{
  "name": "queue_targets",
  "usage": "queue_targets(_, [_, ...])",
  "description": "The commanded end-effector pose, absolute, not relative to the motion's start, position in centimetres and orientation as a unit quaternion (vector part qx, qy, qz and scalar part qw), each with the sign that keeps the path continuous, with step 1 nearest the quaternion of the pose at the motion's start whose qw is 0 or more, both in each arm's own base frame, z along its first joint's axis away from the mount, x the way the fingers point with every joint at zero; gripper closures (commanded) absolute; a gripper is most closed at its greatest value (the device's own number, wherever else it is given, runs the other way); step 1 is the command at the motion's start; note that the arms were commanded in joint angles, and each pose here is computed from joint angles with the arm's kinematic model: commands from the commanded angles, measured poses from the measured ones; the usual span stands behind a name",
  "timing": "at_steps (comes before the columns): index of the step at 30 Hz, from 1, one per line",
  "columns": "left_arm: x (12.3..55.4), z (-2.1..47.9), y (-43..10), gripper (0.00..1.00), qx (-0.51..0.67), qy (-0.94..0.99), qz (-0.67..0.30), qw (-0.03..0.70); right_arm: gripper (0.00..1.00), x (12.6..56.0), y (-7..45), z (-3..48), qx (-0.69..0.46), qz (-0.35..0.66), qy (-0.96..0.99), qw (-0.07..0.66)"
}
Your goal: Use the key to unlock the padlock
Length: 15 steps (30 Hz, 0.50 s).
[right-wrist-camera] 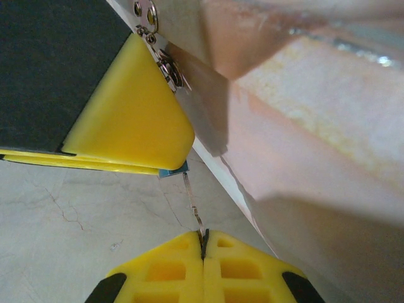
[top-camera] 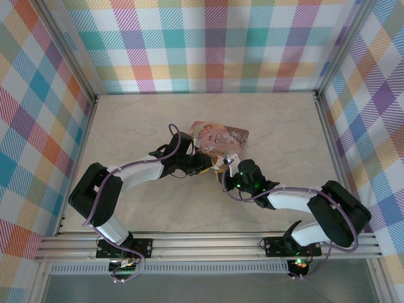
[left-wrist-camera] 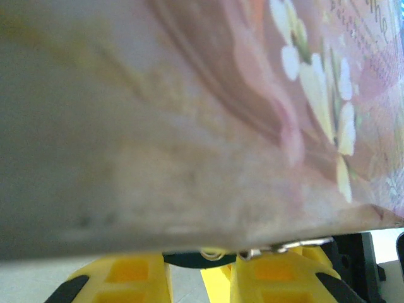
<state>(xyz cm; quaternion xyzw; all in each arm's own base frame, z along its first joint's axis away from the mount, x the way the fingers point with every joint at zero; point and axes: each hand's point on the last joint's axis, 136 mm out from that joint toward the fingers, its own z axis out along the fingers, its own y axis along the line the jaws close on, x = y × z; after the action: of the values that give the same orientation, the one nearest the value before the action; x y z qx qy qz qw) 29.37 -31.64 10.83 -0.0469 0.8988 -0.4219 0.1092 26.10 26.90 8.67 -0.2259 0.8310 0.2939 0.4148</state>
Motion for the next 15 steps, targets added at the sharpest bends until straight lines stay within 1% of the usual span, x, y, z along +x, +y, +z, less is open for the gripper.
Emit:
queue_targets(1, [29.19, 13.32, -33.52, 0.89, -0.029, 0.882, -0.457, 0.109, 0.98, 26.37, 27.86, 11.18, -0.228, 0.322, 0.804, 0.446])
queue_targets(15, [29.23, 13.08, -33.53, 0.89, -0.030, 0.884, -0.453, 0.109, 0.98, 26.04, 27.82, 11.01, -0.229, 0.324, 0.806, 0.439])
